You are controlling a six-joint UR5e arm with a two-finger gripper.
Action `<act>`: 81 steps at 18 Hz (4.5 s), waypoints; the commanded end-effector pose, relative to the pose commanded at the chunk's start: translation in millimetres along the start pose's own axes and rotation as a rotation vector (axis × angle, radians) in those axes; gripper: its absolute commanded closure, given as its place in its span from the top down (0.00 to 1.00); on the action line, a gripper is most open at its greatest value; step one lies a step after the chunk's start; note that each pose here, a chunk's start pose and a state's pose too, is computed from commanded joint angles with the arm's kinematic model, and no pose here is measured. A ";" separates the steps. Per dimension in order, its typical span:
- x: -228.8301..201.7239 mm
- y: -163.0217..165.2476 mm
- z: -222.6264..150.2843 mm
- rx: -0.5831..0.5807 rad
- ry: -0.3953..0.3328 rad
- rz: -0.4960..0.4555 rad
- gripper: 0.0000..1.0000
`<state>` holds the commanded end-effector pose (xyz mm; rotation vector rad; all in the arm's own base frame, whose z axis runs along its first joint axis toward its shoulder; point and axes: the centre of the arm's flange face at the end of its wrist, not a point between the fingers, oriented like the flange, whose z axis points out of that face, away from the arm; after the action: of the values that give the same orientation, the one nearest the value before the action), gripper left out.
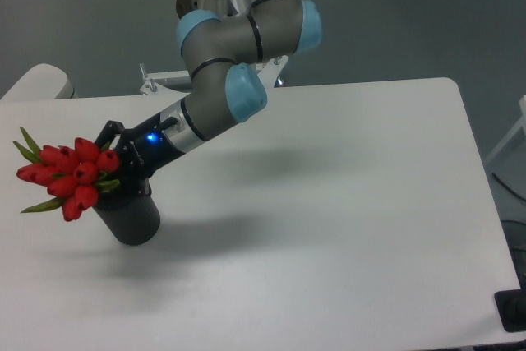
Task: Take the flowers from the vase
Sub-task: 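Close the gripper around the tulip stems at the vase rim, then lift the tulips up out of the black vase and carry them away, then hold the tulips hanging from the gripper above the table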
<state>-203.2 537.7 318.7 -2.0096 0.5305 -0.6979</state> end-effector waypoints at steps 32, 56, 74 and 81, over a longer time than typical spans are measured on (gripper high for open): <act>-18.3 -113.4 -151.2 0.346 -0.092 -0.243 0.04; -130.4 -79.8 -226.0 -0.100 -0.533 -0.251 0.02; -175.9 13.4 -191.9 -0.674 -0.618 -0.264 0.03; -186.7 30.6 -187.8 -0.828 -0.564 -0.171 0.03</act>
<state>-469.1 519.6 322.0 -2.9006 0.3243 0.0606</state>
